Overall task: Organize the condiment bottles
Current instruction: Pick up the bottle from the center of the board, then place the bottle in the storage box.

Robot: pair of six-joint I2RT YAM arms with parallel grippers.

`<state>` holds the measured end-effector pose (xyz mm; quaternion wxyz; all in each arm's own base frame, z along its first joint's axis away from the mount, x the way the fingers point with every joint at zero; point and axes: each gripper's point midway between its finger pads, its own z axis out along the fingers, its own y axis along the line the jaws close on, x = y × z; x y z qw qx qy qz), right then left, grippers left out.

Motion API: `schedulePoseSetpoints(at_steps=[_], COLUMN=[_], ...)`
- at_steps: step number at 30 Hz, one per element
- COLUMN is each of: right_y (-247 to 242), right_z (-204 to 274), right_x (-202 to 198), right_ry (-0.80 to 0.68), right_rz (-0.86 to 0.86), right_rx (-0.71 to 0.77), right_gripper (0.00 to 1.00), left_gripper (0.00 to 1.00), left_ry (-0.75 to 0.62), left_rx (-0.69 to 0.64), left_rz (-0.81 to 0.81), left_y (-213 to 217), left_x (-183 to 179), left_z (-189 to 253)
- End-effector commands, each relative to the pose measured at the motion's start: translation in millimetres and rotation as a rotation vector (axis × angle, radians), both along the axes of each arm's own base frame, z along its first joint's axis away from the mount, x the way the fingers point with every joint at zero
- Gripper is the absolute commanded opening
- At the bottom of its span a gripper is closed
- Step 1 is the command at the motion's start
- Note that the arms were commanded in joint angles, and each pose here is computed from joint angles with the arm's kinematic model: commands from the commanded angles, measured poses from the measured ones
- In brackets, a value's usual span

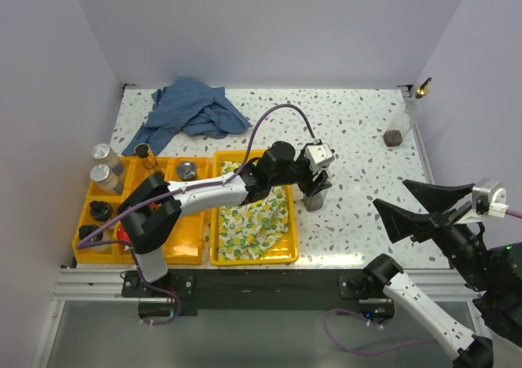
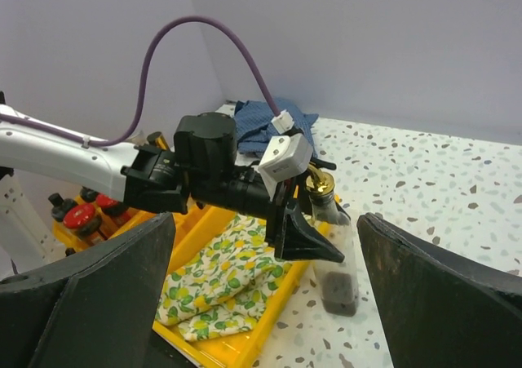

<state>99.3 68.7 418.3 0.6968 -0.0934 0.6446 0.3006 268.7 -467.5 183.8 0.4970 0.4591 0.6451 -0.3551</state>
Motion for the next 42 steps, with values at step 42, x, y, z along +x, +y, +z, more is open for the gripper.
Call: schedulePoseSetpoints(at_steps=[42], right_y=[14.3], right_z=[-50.3], right_x=[36.3], right_ry=[0.151], right_rz=[-0.062], right_rx=[-0.042], right_gripper=[0.99], left_gripper=[0.0], left_ry=[-0.075], left_rx=[0.047], left_rz=[1.162], left_y=[341.4], left_x=[-22.3], left_z=[125.0])
